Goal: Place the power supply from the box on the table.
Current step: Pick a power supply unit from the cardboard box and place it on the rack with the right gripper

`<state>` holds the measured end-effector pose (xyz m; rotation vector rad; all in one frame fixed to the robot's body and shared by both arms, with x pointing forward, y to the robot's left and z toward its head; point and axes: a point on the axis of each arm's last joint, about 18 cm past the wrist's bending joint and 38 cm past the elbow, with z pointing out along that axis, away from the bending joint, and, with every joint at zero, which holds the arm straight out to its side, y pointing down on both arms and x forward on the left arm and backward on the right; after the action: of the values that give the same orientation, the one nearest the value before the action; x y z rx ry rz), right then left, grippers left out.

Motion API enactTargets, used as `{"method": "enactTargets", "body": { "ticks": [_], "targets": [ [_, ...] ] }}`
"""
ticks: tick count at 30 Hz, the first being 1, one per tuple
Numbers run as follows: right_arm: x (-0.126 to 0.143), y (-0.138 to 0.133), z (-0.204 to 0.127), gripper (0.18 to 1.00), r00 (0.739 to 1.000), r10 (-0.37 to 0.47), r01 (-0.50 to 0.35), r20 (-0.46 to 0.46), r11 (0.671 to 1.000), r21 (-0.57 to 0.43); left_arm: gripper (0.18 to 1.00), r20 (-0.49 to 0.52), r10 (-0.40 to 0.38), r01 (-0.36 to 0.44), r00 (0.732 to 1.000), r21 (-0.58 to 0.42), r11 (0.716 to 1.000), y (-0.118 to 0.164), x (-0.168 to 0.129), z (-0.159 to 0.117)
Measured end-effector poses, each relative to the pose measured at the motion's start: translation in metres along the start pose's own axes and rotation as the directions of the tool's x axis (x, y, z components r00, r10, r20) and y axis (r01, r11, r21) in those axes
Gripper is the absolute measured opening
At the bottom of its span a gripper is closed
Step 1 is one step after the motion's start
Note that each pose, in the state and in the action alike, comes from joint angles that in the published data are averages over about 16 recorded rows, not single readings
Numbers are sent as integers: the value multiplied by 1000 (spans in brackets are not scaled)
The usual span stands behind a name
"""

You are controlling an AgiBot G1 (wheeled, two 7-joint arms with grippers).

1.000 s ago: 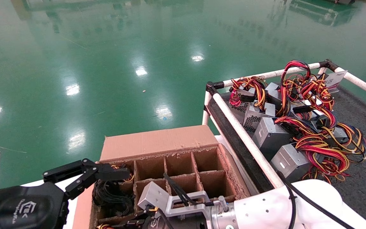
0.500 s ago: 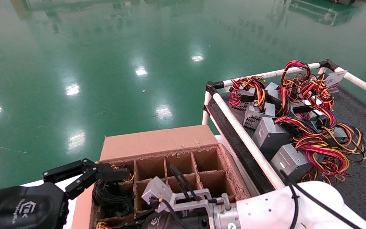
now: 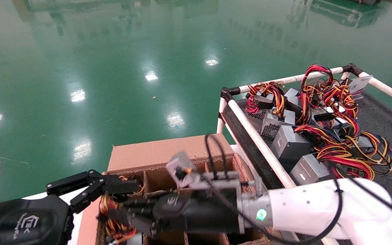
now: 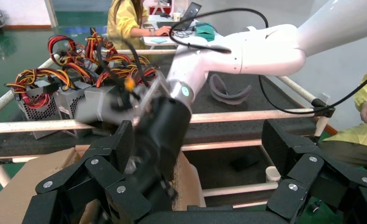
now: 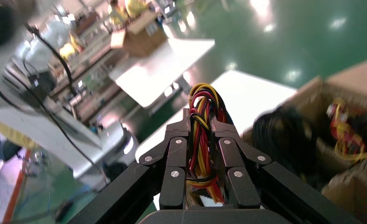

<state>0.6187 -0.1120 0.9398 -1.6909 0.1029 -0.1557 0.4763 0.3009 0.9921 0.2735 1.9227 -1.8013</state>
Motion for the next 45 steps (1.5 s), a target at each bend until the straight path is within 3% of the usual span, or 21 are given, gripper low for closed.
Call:
{"method": "enactTargets", "body": {
  "ticks": [16,28,37,41,45],
  "targets": [
    [-12,-61,-40,242,999,43,-41,-15,989,144,1000,0,0,0,1000,0,1000,0,0,0],
    [-16,-112,-83,241,994,60,-33,-91,963,269,1000,0,0,0,1000,0,1000,0,0,0],
    [-22,-178,-155,241,972,-11,104,-236,917,386,1000,0,0,0,1000,0,1000,0,0,0],
    [-23,-208,-193,241,942,-51,195,-332,888,416,1000,0,0,0,1000,0,1000,0,0,0],
    [-20,-232,-231,240,896,-81,284,-436,860,424,1000,0,0,0,1000,0,1000,0,0,0]
  ]
}}
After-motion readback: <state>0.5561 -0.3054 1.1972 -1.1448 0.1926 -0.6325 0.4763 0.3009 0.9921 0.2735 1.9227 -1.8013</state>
